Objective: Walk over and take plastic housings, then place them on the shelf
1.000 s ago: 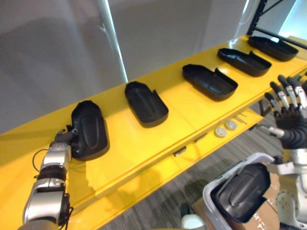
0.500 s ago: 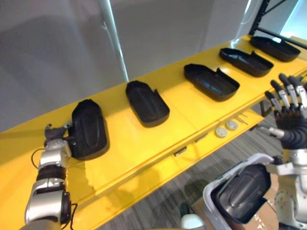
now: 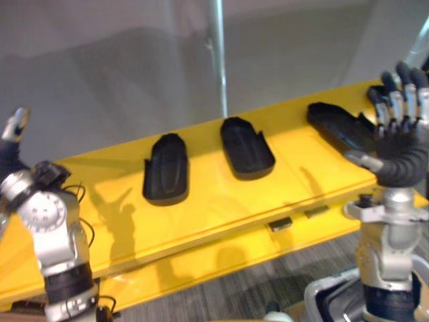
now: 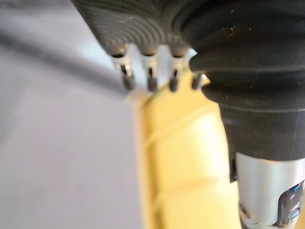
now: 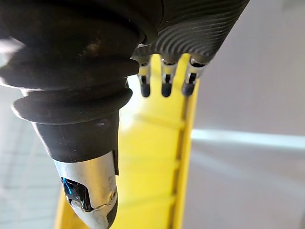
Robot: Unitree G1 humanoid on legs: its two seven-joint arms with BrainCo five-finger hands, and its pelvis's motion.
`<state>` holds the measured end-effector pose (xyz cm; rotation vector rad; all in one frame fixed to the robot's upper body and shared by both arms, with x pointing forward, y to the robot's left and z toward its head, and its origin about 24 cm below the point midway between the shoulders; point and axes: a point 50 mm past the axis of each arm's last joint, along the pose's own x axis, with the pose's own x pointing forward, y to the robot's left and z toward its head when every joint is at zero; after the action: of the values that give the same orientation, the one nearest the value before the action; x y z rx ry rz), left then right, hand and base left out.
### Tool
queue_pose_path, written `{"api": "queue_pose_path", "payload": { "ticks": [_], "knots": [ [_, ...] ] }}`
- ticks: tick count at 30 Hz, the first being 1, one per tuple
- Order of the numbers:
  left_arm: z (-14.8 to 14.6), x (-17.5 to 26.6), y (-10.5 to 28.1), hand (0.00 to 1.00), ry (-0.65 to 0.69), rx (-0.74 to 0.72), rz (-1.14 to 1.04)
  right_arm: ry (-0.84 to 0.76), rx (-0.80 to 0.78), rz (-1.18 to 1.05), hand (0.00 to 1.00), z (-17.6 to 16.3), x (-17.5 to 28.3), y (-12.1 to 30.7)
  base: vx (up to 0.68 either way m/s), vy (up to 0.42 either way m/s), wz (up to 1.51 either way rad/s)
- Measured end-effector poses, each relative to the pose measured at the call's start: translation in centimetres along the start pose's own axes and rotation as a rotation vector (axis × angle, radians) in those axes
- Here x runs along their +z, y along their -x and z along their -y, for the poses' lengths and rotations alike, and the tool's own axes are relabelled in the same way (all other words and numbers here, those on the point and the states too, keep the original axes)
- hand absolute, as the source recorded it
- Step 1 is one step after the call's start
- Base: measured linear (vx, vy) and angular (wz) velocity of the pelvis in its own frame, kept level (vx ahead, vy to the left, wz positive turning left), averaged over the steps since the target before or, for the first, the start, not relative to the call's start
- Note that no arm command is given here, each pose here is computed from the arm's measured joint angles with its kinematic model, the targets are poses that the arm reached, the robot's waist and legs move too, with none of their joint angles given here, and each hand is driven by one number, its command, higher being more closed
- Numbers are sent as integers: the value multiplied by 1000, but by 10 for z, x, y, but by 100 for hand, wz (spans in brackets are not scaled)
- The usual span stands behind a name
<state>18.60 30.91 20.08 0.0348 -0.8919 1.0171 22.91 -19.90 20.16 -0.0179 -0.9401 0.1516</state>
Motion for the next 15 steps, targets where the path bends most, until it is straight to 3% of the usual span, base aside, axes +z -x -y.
{"api": "queue_pose_path", "payload": {
  "ticks": [4, 7, 11, 15],
  "knots": [
    [-47, 3, 11, 0, -211, 150, 49, -126, 54, -46, 0, -30, -13, -2, -24, -23, 45],
    [-76, -8, 32, 0, -384, 225, -44, -213, 129, -97, 0, -62, -28, -3, 44, 1, 39],
    [-131, -51, 80, 0, -676, 314, -365, -318, 257, -143, 0, -110, -42, -13, 71, 13, 34],
    [-193, -80, 173, 0, -939, 398, -771, -386, 341, -196, 0, -153, -57, -29, 45, 16, 35]
  ]
}}
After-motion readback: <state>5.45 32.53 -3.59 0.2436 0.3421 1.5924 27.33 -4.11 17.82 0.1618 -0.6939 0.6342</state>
